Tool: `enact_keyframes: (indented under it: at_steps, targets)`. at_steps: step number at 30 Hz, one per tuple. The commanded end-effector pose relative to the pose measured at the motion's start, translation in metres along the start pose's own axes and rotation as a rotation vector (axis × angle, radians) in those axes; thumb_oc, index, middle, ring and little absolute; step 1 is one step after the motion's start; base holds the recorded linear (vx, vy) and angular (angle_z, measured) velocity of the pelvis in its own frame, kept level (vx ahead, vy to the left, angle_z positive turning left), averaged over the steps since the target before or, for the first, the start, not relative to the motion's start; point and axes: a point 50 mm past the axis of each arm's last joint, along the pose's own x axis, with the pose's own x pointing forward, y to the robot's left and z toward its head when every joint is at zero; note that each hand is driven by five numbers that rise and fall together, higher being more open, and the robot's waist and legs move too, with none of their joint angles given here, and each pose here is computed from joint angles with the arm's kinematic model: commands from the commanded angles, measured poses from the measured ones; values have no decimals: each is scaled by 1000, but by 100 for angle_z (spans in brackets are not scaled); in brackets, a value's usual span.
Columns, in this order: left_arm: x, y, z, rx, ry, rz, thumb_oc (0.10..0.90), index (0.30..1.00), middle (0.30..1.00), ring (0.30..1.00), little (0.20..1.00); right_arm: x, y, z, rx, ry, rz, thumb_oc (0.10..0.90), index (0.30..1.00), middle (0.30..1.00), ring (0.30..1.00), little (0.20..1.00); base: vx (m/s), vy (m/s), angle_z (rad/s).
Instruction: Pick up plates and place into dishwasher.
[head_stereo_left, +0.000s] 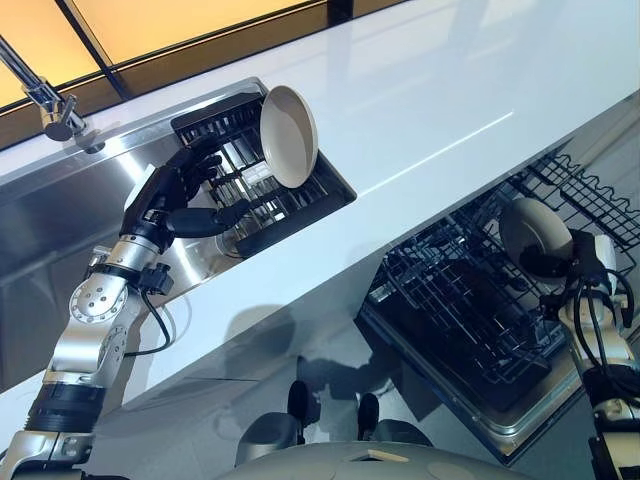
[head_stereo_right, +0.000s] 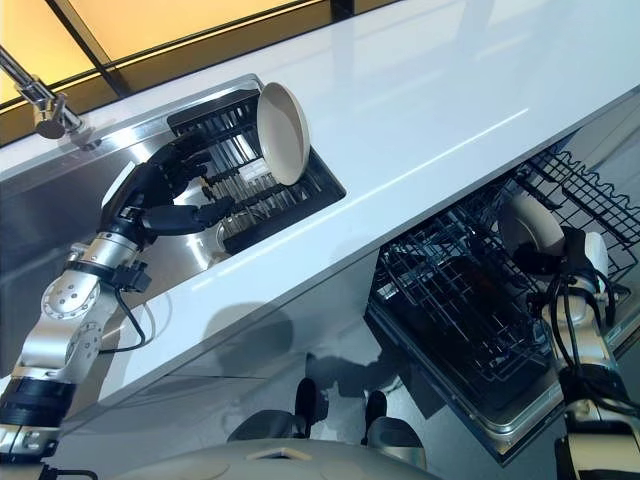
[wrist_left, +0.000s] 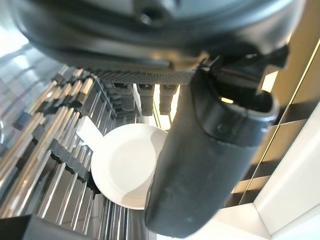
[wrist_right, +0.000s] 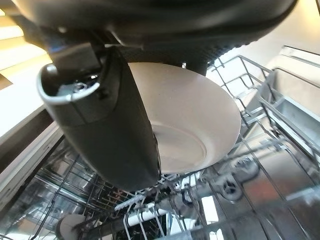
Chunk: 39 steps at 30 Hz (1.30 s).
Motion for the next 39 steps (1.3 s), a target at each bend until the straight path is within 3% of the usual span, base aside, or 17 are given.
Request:
enact_keyframes:
  at_steps: [1,9,10,11,26,39]
  targets:
    - [25,16,60,26,-281,16,800,900,900,900,900,19,-50,62,-26,-179,-130,100,300,300,300,200,-53,-101,-14]
    - [35,10,69,19,-317,-26,800,900,900,900,900,26,-35,63,-62,-102,-96,100,300,300,300,200,-55,-73,-11]
    - [36,9,71,19,-322,-30,800,900,900,900,900,27,-34,64,-63,-100,-91,199,385,385,385,299,-76,-26,-9]
    - [37,8,71,17,-325,-35,800,900,900,900,900,27,-33,65,-64,-99,-84,800,900,900,900,900,-70,-14,-5]
    - [32,3,60,-1,-301,-28,800,900,900,900,900,11,-1,82,-36,-285,-42,800,900,900,900,900,-29,38,-2]
    - [20,-3,45,-10,-278,-13,800,900,900,900,900,-11,-12,84,-34,-428,-103,800,900,900,900,900,-26,101,-8]
